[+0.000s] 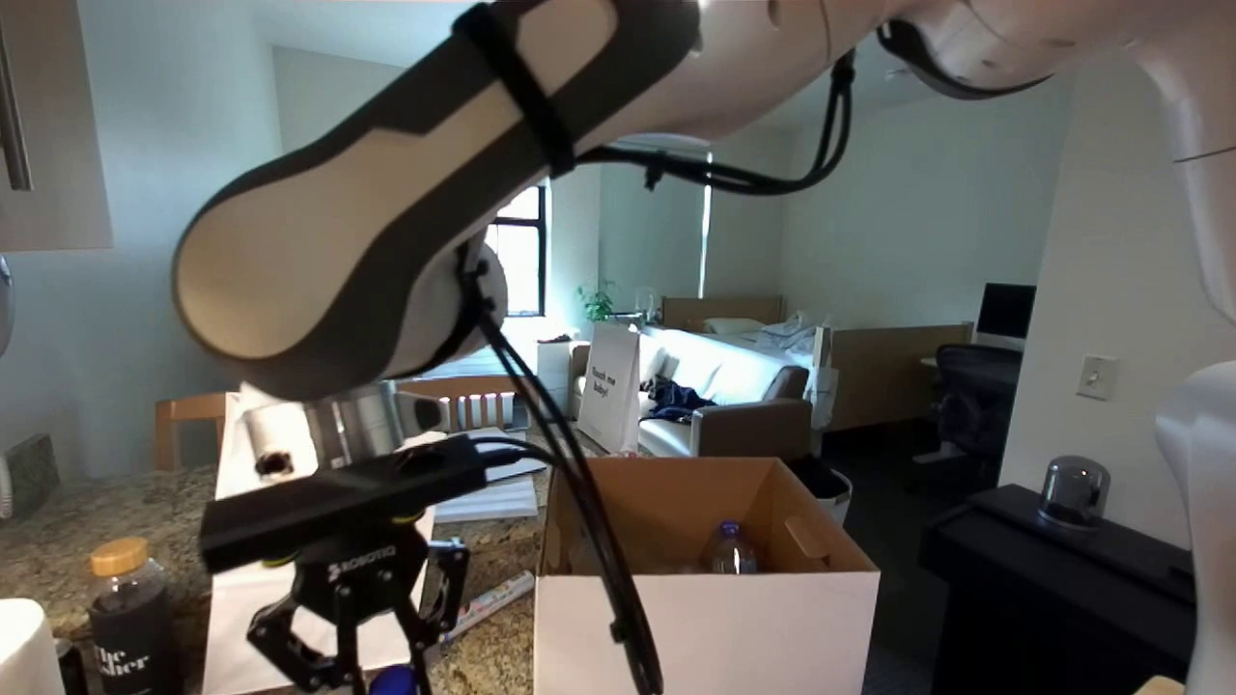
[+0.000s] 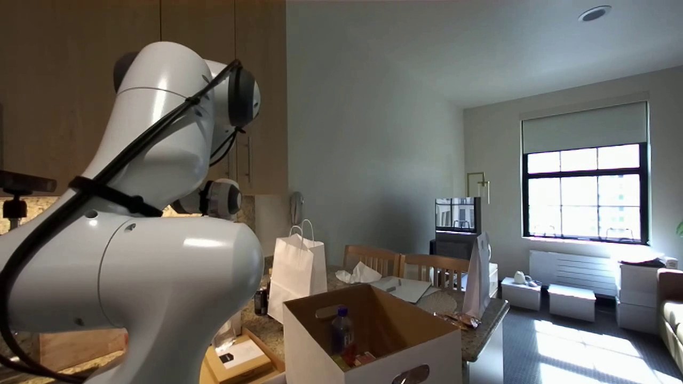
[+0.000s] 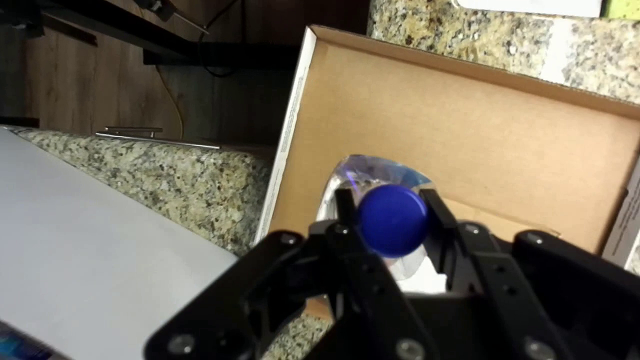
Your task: Pick up the bottles from the counter and put them in the box
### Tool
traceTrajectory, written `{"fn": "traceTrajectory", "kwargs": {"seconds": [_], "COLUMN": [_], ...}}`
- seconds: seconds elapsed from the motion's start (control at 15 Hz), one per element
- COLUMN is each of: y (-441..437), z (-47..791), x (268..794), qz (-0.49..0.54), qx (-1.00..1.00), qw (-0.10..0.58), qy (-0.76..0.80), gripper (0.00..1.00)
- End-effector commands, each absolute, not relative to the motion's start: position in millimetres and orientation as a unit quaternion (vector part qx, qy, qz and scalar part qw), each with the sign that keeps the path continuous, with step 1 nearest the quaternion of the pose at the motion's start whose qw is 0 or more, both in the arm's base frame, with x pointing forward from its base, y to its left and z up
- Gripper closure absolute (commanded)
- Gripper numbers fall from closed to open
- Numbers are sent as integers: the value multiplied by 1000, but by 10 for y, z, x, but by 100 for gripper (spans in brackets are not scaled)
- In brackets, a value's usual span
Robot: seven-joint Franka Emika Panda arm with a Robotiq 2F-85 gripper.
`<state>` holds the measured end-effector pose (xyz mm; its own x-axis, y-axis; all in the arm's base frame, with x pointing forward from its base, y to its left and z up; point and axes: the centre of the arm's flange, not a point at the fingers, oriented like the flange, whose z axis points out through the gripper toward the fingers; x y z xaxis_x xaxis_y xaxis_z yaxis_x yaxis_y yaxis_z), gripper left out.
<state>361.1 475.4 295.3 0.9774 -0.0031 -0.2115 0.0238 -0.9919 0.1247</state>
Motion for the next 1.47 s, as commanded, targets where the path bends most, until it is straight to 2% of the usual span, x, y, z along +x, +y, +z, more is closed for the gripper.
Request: {"fn": "traceTrajectory", "kwargs": {"seconds": [0.0,0.33,0.87,1.13,1.4], "y": [4077,3361,1608,586,312], "z": [3613,4455,5555,5470,4886], "x": [3645,3921,4158,4025,4004], "qz": [-114,-115,-79,-104,-127], "qx": [993,990,951,915,868], "qw": [11,-60,-139,-146,-140], "qy": [-12,-53,-263,-362,-459], "gripper": [90,90,90,90,90]}}
